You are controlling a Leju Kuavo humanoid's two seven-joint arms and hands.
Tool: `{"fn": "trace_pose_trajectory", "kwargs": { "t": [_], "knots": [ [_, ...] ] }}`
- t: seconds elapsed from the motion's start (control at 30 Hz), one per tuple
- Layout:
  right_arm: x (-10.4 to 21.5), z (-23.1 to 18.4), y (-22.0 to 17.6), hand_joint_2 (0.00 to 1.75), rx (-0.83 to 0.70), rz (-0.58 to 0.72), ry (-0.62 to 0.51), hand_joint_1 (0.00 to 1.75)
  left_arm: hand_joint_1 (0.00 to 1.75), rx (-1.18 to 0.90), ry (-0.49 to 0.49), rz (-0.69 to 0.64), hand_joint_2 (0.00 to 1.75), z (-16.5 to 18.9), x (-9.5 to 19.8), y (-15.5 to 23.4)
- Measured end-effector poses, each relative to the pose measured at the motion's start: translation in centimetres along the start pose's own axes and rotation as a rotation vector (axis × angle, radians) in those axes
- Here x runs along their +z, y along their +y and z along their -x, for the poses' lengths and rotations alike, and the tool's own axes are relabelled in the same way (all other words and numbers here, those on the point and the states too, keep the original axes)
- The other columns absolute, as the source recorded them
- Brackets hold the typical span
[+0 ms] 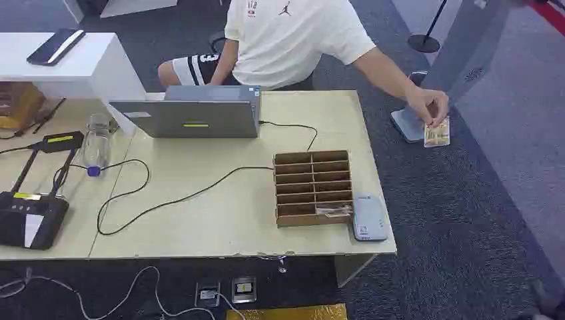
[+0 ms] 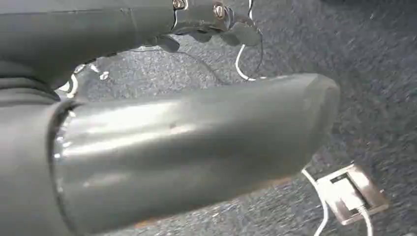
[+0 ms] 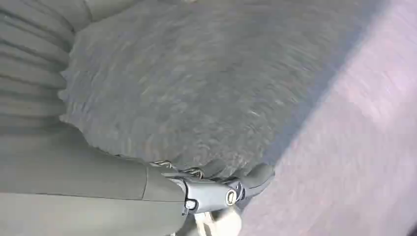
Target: Pass the card to the sensor for recognition and then transmit it.
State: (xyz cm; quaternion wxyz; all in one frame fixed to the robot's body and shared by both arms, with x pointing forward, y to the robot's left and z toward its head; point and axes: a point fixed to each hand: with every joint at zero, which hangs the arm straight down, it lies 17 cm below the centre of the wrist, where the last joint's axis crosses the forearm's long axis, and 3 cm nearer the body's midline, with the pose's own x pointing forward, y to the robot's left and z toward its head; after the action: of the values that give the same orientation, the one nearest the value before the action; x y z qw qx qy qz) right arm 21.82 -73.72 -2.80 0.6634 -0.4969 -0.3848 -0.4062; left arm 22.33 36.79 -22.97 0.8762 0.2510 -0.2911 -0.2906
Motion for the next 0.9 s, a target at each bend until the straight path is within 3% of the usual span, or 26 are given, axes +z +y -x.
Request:
{"fn": "trace_pose_trajectory", "kwargs": {
  "t": [0.23, 0.37, 0.67, 0.9],
  "knots": [
    [-2.4, -9.9, -3.5, 1.75, -0.273, 0.172, -0.122, 0.0, 0.0, 0.017, -0.002, -0.002, 0.0, 0.3, 0.3, -0.3],
    [-2.2, -20.5, -3.7, 1.75, -0.384, 0.19, -0.272, 0.0, 0.0, 0.024, -0.008, -0.011, 0.0, 0.1, 0.2, -0.2],
    [5.0, -42.6, -6.3, 1.75, -0.624, 0.167, -0.713, 0.0, 0.0, 0.031, -0.029, -0.025, 0.0, -0.8, 0.4, -0.5],
    [12.2, -52.3, -8.7, 1.75, -0.656, 0.13, -0.997, 0.0, 0.0, 0.025, -0.055, -0.03, 0.0, -1.5, 0.6, -0.8]
  ]
}}
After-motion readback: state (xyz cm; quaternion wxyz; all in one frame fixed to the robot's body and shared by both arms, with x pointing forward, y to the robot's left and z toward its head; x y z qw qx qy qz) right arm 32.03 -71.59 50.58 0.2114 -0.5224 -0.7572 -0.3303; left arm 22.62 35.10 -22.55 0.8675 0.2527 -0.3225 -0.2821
